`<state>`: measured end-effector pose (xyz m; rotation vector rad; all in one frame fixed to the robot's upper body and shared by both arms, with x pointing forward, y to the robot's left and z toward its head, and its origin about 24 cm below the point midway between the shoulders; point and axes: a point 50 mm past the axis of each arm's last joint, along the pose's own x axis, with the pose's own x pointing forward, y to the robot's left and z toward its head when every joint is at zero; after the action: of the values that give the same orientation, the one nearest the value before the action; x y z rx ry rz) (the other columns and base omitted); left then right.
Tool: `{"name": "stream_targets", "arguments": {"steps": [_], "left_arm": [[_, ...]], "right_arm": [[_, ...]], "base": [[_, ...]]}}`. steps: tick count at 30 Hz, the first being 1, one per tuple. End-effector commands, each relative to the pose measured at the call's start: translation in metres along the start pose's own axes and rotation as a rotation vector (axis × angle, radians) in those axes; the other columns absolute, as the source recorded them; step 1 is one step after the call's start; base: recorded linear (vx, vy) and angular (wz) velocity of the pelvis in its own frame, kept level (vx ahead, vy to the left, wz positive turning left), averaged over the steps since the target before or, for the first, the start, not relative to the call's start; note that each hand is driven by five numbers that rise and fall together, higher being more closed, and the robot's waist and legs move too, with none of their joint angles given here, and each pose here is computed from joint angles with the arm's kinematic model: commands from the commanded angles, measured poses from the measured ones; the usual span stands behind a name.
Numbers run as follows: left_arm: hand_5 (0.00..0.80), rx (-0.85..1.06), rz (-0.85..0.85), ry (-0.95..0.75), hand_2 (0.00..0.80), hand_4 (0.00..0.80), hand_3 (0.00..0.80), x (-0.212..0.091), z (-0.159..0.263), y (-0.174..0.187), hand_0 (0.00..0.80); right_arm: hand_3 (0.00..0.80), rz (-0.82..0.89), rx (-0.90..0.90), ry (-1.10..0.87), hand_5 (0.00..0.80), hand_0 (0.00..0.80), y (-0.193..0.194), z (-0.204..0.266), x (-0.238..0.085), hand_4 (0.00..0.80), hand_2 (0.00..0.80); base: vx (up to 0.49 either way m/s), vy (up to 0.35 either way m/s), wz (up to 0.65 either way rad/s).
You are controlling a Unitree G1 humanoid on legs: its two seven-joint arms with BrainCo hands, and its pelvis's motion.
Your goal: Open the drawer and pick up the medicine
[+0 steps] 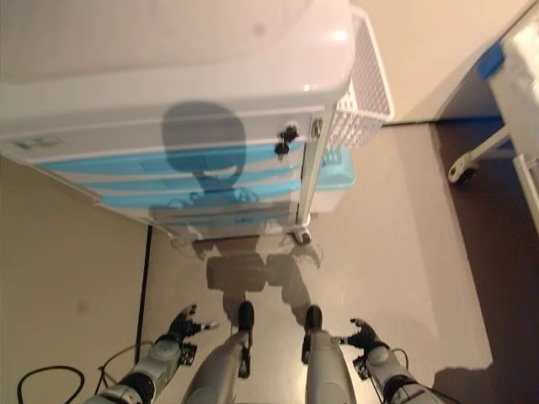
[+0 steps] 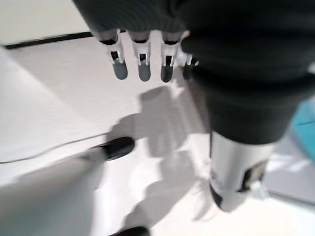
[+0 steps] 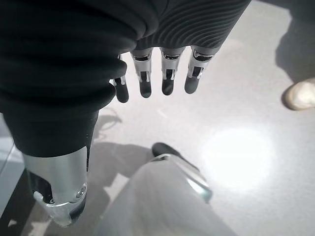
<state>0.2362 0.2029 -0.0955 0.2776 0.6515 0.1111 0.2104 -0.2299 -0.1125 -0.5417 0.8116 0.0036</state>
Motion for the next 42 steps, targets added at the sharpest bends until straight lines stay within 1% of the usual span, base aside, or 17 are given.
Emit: {"name": "stream_targets", "arguments": {"steps": [1,2,3,4,5,7,9,11,13,14,17,18,20,21,24,33,42], "left_arm": [[0.000,-0.194,0.046,-0.157,0.000,0.000,0.000,0.004,0.037,0.001,0.000],[0.000,-0.194,0.045,-0.157,0.000,0.000,0.000,0.004,0.037,0.001,0.000],[0.000,-0.329,0.030,-0.240,0.000,0.000,0.000,0.004,0.061,0.000,0.000],[0.000,-0.329,0.030,-0.240,0.000,0.000,0.000,0.004,0.061,0.000,0.000],[0.000,-0.443,0.017,-0.335,0.000,0.000,0.000,0.002,0.086,0.001,0.000],[0.000,-0.482,0.012,-0.375,0.000,0.000,0.000,0.000,0.096,0.002,0.000],[0.000,-0.631,-0.014,-0.481,0.000,0.000,0.000,-0.006,0.122,0.006,0.000],[0.000,-0.674,-0.017,-0.506,0.000,0.000,0.000,-0.008,0.128,0.009,0.000],[0.000,-0.776,-0.025,-0.517,0.000,0.000,0.000,-0.008,0.133,0.012,0.000],[0.000,-0.894,-0.053,-0.543,0.000,0.000,0.000,-0.010,0.141,0.013,0.000],[0.000,-0.987,-0.079,-0.592,0.000,0.000,0.000,-0.014,0.153,0.014,0.000],[0.000,-1.089,-0.135,-0.625,0.000,0.000,0.000,-0.017,0.165,0.010,0.000],[0.000,-1.117,-0.150,-0.628,0.000,0.000,0.000,-0.018,0.167,0.009,0.000],[0.000,-1.239,-0.205,-0.655,0.000,0.000,0.000,-0.021,0.178,0.007,0.000],[0.000,-1.351,-0.277,-0.693,0.000,0.000,0.000,-0.026,0.194,0.004,0.000],[0.000,-1.531,-0.467,-0.791,0.000,0.000,0.000,-0.040,0.235,0.002,0.000],[0.000,-1.509,-0.573,-0.916,0.000,0.000,0.000,-0.055,0.271,0.015,0.000]], "right_arm": [[0.000,-0.053,0.029,-0.089,0.000,0.000,-0.006,0.013,0.000,0.000,0.000],[0.000,-0.053,0.029,-0.089,0.000,0.000,-0.006,0.013,0.000,0.000,0.000],[0.000,-0.077,0.042,-0.137,0.000,0.000,-0.012,0.027,0.002,0.000,0.000],[0.000,-0.077,0.042,-0.137,0.000,0.000,-0.012,0.027,0.002,0.000,0.000],[0.000,-0.096,0.056,-0.168,0.000,0.000,-0.016,0.037,0.003,0.000,0.000],[0.000,-0.100,0.068,-0.184,0.000,0.000,-0.017,0.041,0.003,0.000,0.000],[0.000,-0.103,0.088,-0.199,0.000,0.000,-0.016,0.044,0.002,0.000,0.000],[0.000,-0.104,0.092,-0.191,0.000,0.000,-0.016,0.042,0.002,0.000,0.000],[0.000,-0.097,0.095,-0.192,0.000,0.000,-0.016,0.040,0.001,0.000,0.000],[0.000,-0.095,0.094,-0.176,0.000,0.000,-0.016,0.034,0.001,0.000,0.000],[0.000,-0.092,0.088,-0.160,0.000,0.000,-0.017,0.028,0.000,0.000,0.000],[0.000,-0.084,0.075,-0.140,0.000,0.000,-0.016,0.022,-0.001,0.000,0.000],[0.000,-0.081,0.074,-0.134,0.000,0.000,-0.015,0.020,-0.001,0.000,0.000],[0.000,-0.072,0.066,-0.127,0.000,0.000,-0.014,0.019,-0.001,0.000,0.000],[0.000,-0.049,0.049,-0.127,0.000,0.000,-0.011,0.019,-0.001,0.000,0.000],[0.000,0.007,0.008,-0.171,0.000,0.000,-0.004,0.033,0.000,0.000,0.000],[0.000,0.037,-0.022,-0.163,0.000,0.000,-0.002,0.033,0.001,0.000,0.000]], "base": [[-0.138,0.057,0.04],[-0.132,0.066,0.01],[-0.099,0.047,-0.02],[-0.173,0.075,-0.04],[-0.072,0.028,-0.05],[-0.078,0.030,-0.01],[-0.078,0.028,-0.03],[-0.043,0.018,-0.16],[-0.029,0.014,-0.09],[-0.005,0.008,-0.08],[0.001,0.007,-0.08],[0.000,0.000,0.00],[0.000,0.000,0.02],[0.000,0.000,0.00],[0.000,0.000,0.00],[0.000,0.000,0.00],[0.007,-0.005,0.00]]}}
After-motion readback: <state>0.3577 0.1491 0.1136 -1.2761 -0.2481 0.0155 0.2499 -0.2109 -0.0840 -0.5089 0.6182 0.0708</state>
